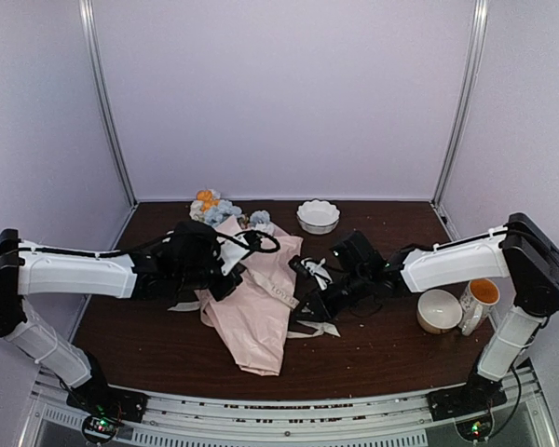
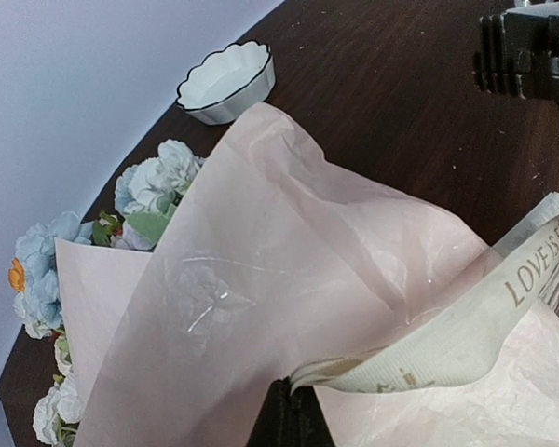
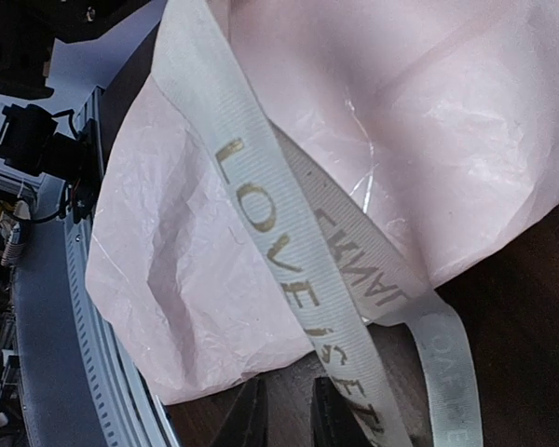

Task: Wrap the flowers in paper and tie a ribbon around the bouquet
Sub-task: Cross the ribbon over the folded bouquet.

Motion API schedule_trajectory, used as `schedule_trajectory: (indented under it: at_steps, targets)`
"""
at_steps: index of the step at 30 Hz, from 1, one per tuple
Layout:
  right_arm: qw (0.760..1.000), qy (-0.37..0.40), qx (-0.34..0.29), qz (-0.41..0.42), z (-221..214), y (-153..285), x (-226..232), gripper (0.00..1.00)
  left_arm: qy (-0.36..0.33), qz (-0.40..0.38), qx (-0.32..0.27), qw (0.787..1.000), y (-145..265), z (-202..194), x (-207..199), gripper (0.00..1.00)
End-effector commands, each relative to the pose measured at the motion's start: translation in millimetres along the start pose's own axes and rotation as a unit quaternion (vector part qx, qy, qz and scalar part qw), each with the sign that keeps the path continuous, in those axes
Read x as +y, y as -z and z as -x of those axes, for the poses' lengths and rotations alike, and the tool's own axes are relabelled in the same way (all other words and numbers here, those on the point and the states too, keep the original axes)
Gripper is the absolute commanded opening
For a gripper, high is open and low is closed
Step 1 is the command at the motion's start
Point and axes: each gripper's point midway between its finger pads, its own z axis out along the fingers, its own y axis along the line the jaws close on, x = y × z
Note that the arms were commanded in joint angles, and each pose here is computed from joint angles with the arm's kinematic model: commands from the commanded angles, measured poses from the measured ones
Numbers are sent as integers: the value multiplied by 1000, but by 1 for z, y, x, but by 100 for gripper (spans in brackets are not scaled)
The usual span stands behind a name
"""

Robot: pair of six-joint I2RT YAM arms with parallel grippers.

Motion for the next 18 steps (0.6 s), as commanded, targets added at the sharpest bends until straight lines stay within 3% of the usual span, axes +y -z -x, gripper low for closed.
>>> schedule_trajectory:
  at_steps: [1, 3, 8, 18]
  targets:
    - [997, -13, -38, -64, 14, -7, -24, 13, 16, 14, -13, 1000, -3, 5, 8, 0]
    - [994, -23, -35, -101, 15, -10, -40, 10, 15, 14, -13, 1000, -4, 6, 8, 0]
    - [988, -28, -48, -144, 26, -8, -54, 11, 17, 14, -10, 1000, -5, 4, 7, 0]
    - [990, -22, -80, -115, 56, -14, -42, 25, 21, 12, -4, 1000, -9, 4, 6, 0]
